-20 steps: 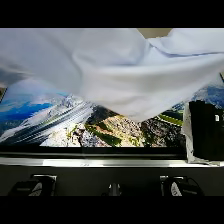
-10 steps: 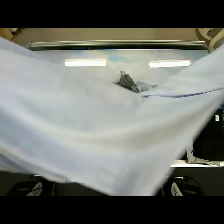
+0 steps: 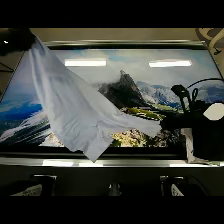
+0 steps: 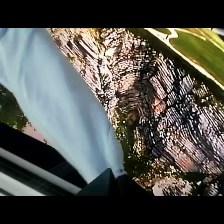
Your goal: Fold the shirts.
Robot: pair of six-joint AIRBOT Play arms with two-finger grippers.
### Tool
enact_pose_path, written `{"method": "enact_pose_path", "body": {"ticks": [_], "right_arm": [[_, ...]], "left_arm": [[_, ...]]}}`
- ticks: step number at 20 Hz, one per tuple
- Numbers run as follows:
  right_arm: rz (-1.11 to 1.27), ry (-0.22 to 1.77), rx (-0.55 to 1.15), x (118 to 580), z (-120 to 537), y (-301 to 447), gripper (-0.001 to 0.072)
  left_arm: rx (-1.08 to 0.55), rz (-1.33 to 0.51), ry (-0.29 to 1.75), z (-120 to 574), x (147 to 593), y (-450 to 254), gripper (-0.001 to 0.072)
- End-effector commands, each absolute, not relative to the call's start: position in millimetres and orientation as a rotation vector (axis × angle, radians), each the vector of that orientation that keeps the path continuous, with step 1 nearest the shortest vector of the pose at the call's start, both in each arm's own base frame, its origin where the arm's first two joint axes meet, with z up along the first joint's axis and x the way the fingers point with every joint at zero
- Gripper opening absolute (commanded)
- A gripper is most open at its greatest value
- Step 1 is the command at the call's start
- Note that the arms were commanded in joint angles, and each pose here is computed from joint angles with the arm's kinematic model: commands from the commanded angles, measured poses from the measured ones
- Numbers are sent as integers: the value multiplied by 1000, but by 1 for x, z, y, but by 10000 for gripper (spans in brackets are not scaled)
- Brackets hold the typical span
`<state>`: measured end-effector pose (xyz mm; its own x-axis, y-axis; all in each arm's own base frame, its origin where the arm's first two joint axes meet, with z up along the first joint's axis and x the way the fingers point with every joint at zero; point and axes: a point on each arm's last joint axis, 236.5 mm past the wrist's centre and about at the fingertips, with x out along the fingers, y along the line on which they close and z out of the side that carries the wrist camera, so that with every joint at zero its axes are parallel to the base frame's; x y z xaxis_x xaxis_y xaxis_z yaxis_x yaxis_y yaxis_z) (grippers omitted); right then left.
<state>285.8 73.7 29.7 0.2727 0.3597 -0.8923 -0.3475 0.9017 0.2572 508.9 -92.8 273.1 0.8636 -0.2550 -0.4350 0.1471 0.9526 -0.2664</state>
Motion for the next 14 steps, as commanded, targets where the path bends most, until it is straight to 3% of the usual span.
{"method": "enact_pose_path", "body": {"ticks": [1, 4, 5, 6, 7, 8, 12, 13, 14], "right_arm": [[415, 1220, 78, 294, -28, 76, 15], [406, 1238, 86, 298, -39, 75, 15], [405, 1244, 87, 298, -41, 75, 15], [401, 1246, 86, 299, -43, 74, 15], [394, 1241, 78, 301, -44, 72, 15], [387, 1236, 66, 302, -45, 69, 15], [375, 1239, 29, 303, -47, 63, 15], [376, 1252, 18, 300, -48, 61, 15], [380, 1272, 5, 295, -50, 59, 15]], "left_arm": [[-203, -261, 727, 138, 545, -146, 26], [-165, -284, 965, 51, 530, -172, 28], [-148, -291, 1046, 29, 519, -177, 64], [-131, -291, 1126, 12, 506, -176, 227], [-109, -279, 1196, 1, 493, -169, 474], [-72, -250, 1273, -6, 479, -153, 651], [-4, -103, 1527, -3, 418, -71, 669], [-37, -91, 1528, 2, 407, -62, 610], [-77, -93, 1536, 3, 393, -58, 501]]}}
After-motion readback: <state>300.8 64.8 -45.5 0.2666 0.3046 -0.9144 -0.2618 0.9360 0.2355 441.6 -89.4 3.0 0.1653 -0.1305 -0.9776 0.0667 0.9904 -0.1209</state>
